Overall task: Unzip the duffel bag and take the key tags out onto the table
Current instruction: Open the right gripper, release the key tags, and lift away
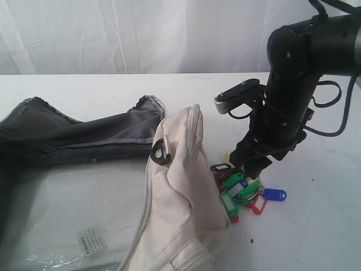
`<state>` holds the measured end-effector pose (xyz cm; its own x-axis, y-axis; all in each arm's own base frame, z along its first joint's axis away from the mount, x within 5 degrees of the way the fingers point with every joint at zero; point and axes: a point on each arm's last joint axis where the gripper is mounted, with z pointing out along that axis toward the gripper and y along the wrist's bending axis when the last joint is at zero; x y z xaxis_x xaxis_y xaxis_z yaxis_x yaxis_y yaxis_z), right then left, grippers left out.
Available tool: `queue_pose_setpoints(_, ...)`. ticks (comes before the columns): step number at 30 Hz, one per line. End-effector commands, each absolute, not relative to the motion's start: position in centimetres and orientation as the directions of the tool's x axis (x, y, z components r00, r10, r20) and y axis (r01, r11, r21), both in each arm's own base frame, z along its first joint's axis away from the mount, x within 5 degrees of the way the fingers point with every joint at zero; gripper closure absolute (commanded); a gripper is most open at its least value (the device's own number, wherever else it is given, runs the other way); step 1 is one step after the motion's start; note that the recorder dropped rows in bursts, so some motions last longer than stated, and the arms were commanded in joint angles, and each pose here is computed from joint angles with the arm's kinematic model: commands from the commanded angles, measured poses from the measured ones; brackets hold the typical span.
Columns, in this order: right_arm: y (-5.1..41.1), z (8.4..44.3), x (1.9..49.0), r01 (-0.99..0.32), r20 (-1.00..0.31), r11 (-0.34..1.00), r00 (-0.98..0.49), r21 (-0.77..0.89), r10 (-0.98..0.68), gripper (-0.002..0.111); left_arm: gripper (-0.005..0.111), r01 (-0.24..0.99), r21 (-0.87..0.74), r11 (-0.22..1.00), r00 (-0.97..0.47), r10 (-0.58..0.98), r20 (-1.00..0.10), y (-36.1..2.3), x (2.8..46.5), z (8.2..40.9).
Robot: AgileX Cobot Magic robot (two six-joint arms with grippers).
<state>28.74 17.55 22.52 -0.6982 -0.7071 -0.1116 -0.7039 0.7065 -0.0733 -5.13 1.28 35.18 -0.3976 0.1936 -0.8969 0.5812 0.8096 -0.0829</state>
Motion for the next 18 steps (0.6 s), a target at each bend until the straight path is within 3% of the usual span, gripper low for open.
queue_pose_setpoints(1,17.0,24.5,28.4,-0.694,-0.157,0.715,-0.699,-0.091,-0.698,0.047,0.051,0.587,-0.087,0.805,-0.451,0.236,-0.861,1.5,-5.7,34.5)
queue_pose_setpoints(4,16.8,26.3,27.9,-0.686,-0.235,0.721,-0.688,-0.097,-0.686,0.047,0.051,0.594,-0.071,0.802,-0.441,0.250,-0.862,1.5,-5.7,34.5)
queue_pose_setpoints(9,16.3,31.9,25.9,-0.660,-0.485,0.747,-0.631,-0.075,-0.606,0.048,0.051,0.600,-0.058,0.798,-0.432,0.262,-0.863,1.5,-5.7,34.5)
queue_pose_setpoints(18,12.4,41.9,19.0,-0.613,-0.859,0.789,-0.376,-0.052,-0.348,0.057,0.051,0.513,0.012,0.859,-0.356,0.225,-0.907,2.2,-4.7,35.3)
